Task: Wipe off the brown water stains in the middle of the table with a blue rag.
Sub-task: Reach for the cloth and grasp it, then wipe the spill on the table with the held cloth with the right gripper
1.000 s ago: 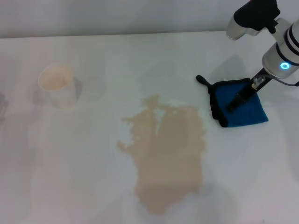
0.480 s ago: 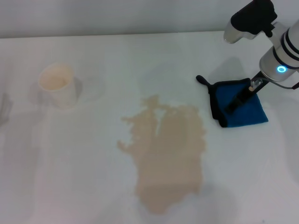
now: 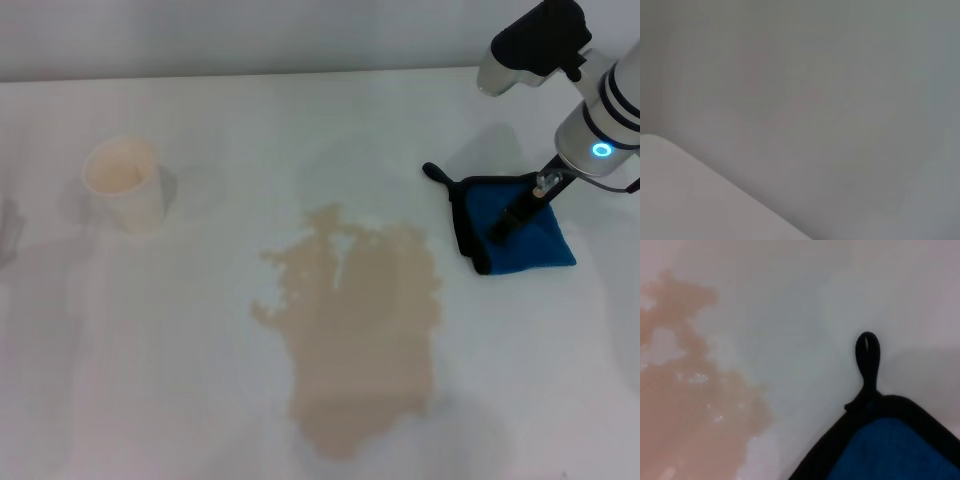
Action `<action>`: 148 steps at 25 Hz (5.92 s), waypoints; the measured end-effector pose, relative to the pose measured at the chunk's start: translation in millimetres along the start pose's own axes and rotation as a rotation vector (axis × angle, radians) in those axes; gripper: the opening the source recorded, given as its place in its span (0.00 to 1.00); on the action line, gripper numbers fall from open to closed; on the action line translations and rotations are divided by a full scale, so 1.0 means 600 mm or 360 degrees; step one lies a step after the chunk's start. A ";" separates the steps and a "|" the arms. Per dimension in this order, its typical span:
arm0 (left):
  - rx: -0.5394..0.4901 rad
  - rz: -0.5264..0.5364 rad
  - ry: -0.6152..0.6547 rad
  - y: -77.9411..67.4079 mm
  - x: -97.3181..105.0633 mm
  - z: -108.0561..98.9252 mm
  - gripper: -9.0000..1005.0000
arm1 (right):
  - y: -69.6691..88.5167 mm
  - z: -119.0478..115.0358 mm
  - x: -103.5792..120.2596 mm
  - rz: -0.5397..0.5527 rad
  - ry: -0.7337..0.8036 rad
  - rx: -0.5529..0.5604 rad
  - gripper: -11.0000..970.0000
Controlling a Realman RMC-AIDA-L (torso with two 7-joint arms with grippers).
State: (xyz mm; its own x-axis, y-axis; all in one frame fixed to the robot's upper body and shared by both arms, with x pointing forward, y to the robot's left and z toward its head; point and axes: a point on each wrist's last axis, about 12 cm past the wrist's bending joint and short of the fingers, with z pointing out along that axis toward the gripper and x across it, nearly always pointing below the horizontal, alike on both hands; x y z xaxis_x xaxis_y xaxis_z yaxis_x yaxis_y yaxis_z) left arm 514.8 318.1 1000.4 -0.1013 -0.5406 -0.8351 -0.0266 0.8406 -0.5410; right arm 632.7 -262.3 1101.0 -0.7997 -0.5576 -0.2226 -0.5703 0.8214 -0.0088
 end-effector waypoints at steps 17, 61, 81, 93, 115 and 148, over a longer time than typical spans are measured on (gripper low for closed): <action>0.0009 0.0003 -0.0032 0.001 -0.007 0.001 0.86 | 0.011 -0.001 0.000 -0.0019 0.0027 -0.0040 0.20; 0.0078 0.0233 0.0080 -0.006 0.004 0.005 0.86 | 0.214 0.027 -0.103 -0.0522 -0.0350 -0.0391 0.16; 0.0078 0.0231 0.0082 -0.007 0.005 0.004 0.86 | 0.107 0.035 -0.099 -0.0208 -0.0461 -0.0113 0.16; 0.0081 0.0233 0.0082 -0.008 0.005 0.006 0.86 | 0.138 0.049 -0.103 -0.0208 -0.0500 -0.0178 0.15; 0.0073 0.0234 0.0088 -0.007 0.005 0.006 0.86 | 0.232 0.065 -0.095 -0.0418 -0.0514 -0.0378 0.15; 0.0084 0.0252 0.0066 -0.007 -0.003 0.012 0.86 | 0.115 0.037 -0.033 -0.0131 -0.0373 -0.0326 0.14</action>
State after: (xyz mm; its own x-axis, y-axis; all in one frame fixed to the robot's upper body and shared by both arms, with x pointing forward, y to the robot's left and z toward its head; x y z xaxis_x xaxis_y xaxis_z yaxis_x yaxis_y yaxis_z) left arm 522.1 315.3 1003.4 -0.1411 -0.3988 -0.9061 0.0452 0.9117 -0.4083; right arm 613.4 -192.2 1083.0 -0.6981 -0.5588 -0.4477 -0.6761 0.7204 0.1550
